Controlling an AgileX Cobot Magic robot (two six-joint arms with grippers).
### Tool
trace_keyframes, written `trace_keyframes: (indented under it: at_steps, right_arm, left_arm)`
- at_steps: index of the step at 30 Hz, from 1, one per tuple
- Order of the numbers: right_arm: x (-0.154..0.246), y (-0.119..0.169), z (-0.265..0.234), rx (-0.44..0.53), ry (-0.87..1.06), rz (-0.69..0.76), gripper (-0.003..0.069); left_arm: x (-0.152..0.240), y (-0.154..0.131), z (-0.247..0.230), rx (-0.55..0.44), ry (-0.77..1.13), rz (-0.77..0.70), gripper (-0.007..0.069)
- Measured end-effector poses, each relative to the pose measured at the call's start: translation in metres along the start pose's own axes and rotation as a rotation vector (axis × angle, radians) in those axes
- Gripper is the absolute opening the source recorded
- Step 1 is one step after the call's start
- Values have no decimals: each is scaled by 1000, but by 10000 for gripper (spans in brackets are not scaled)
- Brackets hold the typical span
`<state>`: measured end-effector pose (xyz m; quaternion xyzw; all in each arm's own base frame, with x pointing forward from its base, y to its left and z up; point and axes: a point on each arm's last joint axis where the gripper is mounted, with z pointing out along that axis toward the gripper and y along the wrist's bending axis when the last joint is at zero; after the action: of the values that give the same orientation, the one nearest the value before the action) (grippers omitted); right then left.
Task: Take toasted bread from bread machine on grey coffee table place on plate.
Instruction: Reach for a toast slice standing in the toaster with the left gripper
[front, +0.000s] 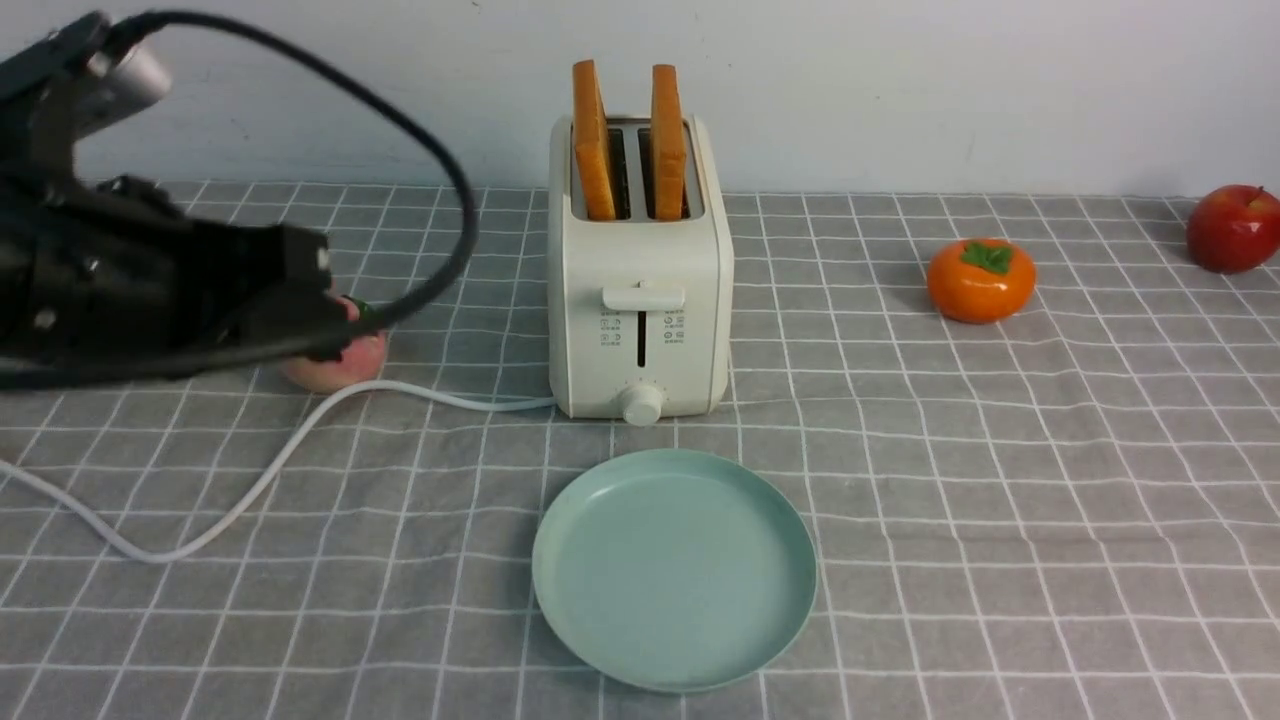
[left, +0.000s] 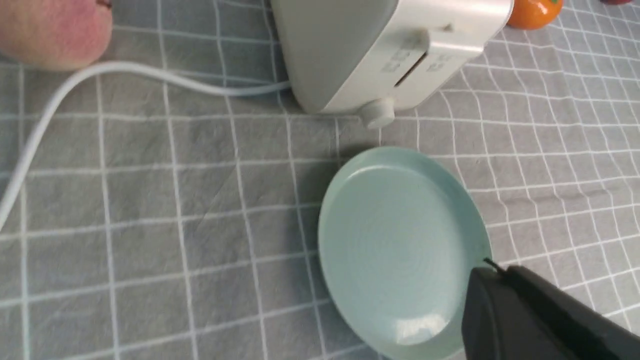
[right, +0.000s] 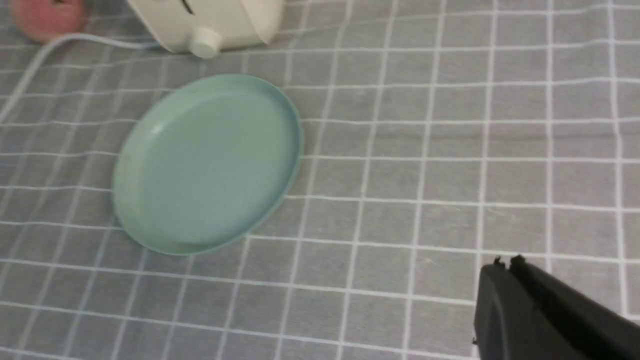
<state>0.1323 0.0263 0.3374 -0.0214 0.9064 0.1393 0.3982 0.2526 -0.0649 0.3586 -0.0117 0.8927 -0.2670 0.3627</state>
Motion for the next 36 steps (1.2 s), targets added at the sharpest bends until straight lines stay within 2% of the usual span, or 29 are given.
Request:
trace_keyframes:
  at_steps: [6,8,11,13,16,22,23,25,27,29,33,36]
  right_arm:
    - [-1,-6,4,56,14,-7,0]
    - [-3,-7,4,63,-8,-8,1]
    - [-5,-7,4,66,-24,-10,1]
    - [-6,-7,4,67,-35,-10,3]
    - [-6,-7,4,67,-43,-10,4]
    - [-6,-7,4,65,-45,-8,12]
    - [-6,-7,4,65,-45,-8,12]
    - [-6,-7,4,65,-45,-7,13]
    - [-6,-7,4,65,-45,-7,15]
    - [-6,-7,4,65,-45,-7,15]
    - [-6,-7,4,65,-45,-7,15]
    - [-6,-7,4,64,-45,-6,15]
  left_arm:
    - [-35,-14,34,24,22,59,-14]
    - [-51,-28,58,28,11,141,-14]
    - [-67,-42,81,31,-55,193,-13]
    - [-80,-49,99,38,-135,202,18]
    - [-92,-52,122,43,-194,202,118]
    - [-104,-41,168,21,-265,179,428]
    - [-104,-39,171,20,-269,175,448]
    - [-103,-33,188,12,-290,153,549]
    - [-100,-28,201,1,-298,153,584]
    - [-99,-26,207,-4,-297,159,586]
    - [-91,-19,224,-18,-273,155,492]
    - [-88,-22,226,-13,-264,160,176]
